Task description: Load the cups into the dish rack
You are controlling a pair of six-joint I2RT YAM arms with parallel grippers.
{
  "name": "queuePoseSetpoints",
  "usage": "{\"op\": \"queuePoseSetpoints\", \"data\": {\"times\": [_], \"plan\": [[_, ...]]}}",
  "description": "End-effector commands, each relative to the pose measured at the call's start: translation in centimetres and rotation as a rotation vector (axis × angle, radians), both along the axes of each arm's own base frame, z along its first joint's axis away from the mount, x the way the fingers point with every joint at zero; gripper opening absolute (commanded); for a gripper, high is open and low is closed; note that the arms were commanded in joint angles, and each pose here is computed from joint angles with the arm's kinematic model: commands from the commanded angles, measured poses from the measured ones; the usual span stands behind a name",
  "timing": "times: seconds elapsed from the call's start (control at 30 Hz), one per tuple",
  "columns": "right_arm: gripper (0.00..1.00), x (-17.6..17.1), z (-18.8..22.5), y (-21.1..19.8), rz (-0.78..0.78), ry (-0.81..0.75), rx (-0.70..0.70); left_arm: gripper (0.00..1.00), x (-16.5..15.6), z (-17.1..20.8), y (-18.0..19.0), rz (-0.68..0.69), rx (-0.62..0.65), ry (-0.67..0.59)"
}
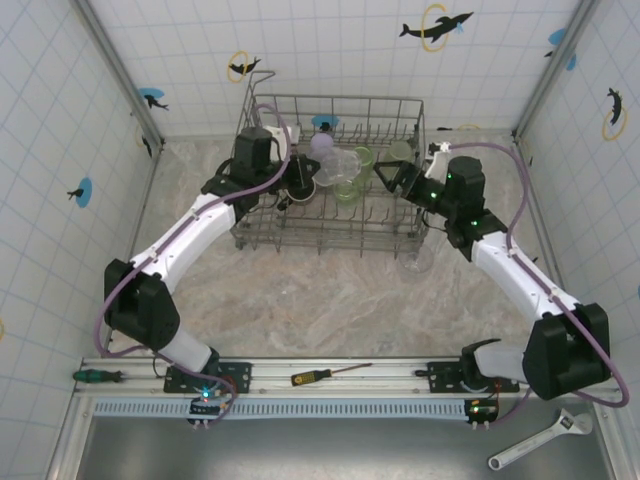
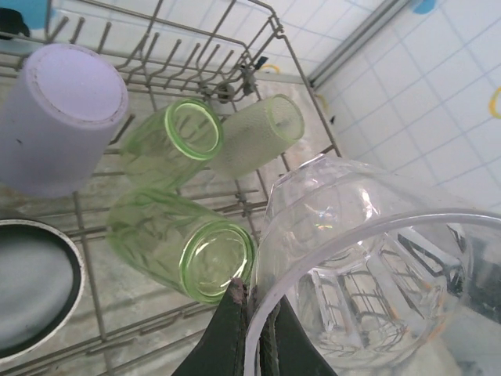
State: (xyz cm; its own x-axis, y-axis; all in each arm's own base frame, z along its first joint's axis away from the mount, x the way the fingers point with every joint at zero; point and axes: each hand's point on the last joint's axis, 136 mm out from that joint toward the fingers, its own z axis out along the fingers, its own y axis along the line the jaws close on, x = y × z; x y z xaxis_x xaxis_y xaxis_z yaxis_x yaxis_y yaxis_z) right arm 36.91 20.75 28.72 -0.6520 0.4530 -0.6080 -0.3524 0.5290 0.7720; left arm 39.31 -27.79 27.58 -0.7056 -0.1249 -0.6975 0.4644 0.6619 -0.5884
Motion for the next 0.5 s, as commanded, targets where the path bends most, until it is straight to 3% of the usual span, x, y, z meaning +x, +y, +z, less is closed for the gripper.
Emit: {"op": "queuePoseSetpoints", "data": {"times": [0.0,0.47], "plan": [[1.00,-0.1,2.2,1.3,0.068,-0.058,0.119,0.00,-0.5,4.3,-1.4,-0.122,-0.199,-0.081],[1.00,1.6,4.4,4.4,0.150,-0.068,0.358,0.00,0.0,4.0,-2.9,-0.200,-0.282,-0.109]]}}
